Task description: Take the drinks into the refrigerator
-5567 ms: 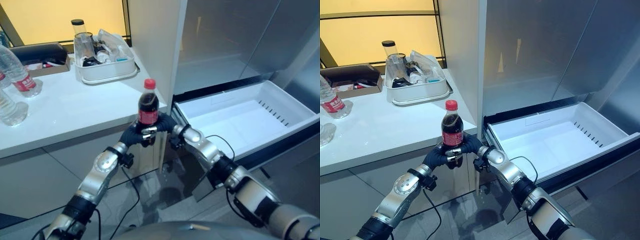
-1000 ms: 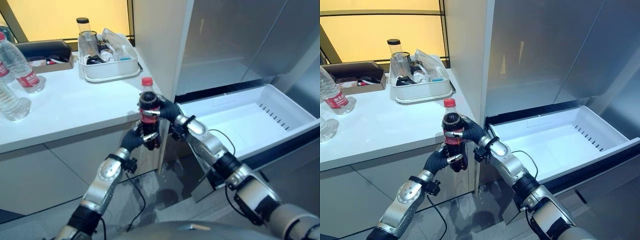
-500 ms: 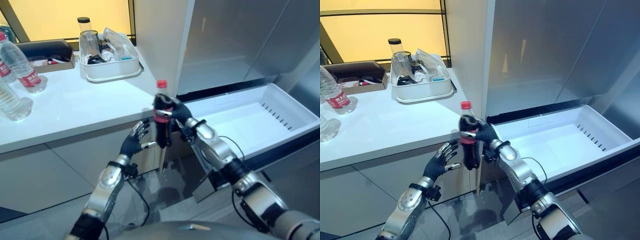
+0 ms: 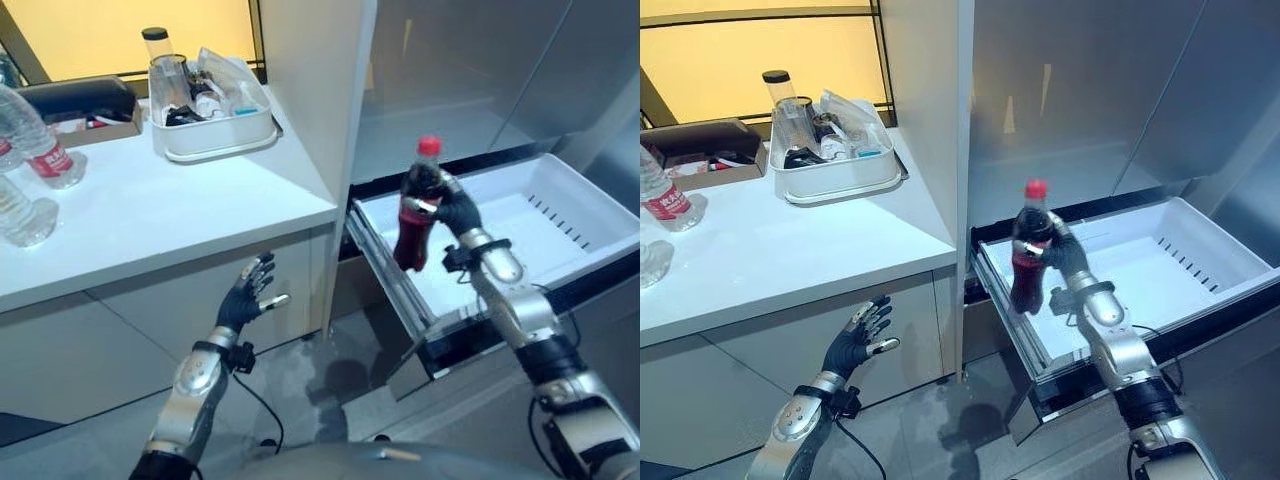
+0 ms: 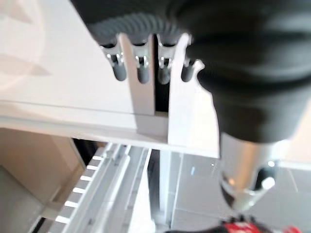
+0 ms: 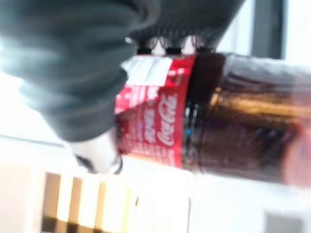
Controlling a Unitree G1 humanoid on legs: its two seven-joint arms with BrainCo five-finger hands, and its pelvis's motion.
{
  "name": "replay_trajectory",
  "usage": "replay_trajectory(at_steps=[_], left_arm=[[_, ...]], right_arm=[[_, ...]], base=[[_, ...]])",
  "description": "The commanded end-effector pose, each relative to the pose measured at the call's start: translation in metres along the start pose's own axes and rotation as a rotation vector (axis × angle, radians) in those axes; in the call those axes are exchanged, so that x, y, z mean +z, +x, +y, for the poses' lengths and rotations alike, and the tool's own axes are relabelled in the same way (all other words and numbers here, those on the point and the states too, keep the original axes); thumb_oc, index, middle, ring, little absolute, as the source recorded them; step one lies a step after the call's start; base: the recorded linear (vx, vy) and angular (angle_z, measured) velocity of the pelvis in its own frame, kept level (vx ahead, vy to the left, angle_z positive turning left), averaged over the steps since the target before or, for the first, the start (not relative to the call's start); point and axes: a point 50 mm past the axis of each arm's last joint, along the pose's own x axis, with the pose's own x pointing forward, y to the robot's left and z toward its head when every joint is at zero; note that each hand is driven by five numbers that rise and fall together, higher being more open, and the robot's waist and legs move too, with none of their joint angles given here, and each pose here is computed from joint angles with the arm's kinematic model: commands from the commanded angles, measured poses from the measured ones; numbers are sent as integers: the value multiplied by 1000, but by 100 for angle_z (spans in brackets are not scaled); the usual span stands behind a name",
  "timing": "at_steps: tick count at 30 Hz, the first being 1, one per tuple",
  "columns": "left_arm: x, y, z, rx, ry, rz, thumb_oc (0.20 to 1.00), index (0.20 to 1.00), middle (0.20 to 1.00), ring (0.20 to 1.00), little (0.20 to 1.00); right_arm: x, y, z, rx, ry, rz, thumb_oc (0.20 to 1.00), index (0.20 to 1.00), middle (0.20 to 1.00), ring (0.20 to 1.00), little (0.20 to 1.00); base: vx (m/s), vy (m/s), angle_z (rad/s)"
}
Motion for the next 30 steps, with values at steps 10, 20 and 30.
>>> replay_trajectory(at_steps=[10, 20, 30], left_arm=[[48, -6, 10, -103, 190, -201, 1000, 1000, 1000, 1000, 1000], [82, -2, -11, -215, 199, -350, 1000, 1000, 1000, 1000, 1000], [90, 15, -38, -283, 257, -409, 1000, 1000, 1000, 1000, 1000]], right_arm=[[53, 0, -80, -297, -104, -216, 200, 200, 200, 200, 200], [-21, 19, -91, -295, -496, 279, 200, 200, 200, 200, 200], [-59, 43, -53, -73, -905, 510, 200, 200, 200, 200, 200]], base=[[0, 0, 0], [-13, 0, 0], [-59, 15, 12]])
